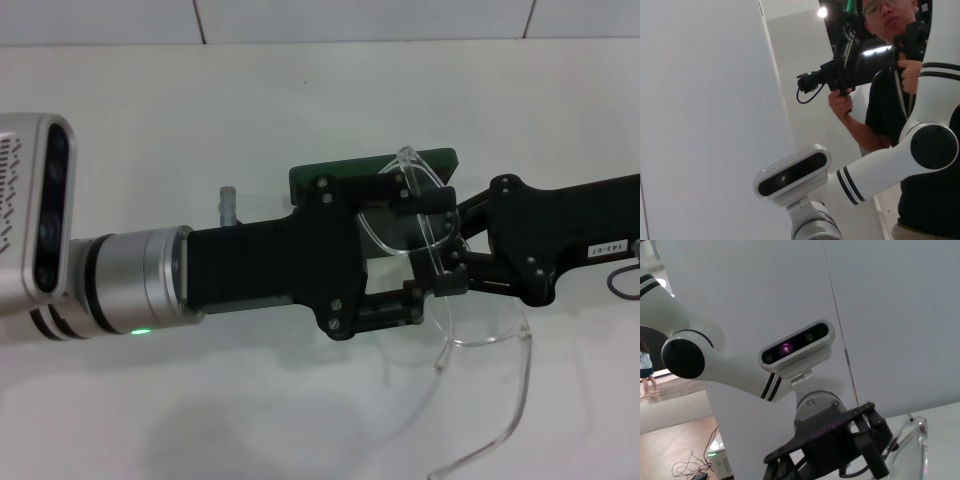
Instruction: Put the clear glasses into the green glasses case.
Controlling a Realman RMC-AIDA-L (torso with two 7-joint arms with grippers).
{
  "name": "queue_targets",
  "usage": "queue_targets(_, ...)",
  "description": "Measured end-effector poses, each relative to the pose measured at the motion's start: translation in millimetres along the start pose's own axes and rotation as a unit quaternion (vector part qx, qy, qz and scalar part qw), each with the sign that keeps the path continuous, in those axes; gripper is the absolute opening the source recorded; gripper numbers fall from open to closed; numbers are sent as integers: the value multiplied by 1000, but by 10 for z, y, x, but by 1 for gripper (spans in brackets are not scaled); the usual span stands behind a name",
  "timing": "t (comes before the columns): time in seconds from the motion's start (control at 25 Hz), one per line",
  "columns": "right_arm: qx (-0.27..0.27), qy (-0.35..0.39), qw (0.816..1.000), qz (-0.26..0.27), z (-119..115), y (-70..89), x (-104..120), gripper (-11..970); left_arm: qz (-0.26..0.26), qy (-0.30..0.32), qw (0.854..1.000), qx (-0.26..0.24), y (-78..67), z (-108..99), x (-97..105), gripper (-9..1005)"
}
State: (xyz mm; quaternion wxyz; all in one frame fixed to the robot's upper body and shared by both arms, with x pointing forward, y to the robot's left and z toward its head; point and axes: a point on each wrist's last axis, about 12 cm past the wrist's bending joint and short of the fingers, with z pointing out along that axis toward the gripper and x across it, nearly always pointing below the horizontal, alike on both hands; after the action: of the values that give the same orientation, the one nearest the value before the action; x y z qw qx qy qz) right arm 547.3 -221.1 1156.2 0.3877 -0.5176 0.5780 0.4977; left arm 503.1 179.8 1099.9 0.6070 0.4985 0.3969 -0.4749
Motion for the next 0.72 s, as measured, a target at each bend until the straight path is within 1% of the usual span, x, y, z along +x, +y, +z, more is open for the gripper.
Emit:
queue_targets(0.12,-2,0,1000,6,-5,4,1,123,-1,0,1000,-2,-5,-7,4,580)
queue_targets(0.24,-2,-2,1000,28,-22,-3,5,123,-4,-2,1000,-9,-7,-24,7,580)
queue_targets(0.36,3,-6,999,38,-50,-9,17,123,-3,-4,1000,-14,-9,-44,1,580)
queue_targets(0.52,29,-26,998,49,-134,-21,50,123,1,-15,1000,-25,-11,-83,-28,580)
queue_targets(0.72,71,-56,994,67,-240,-69,106,123,14,-48,997,-51,-19,-203,-116,579)
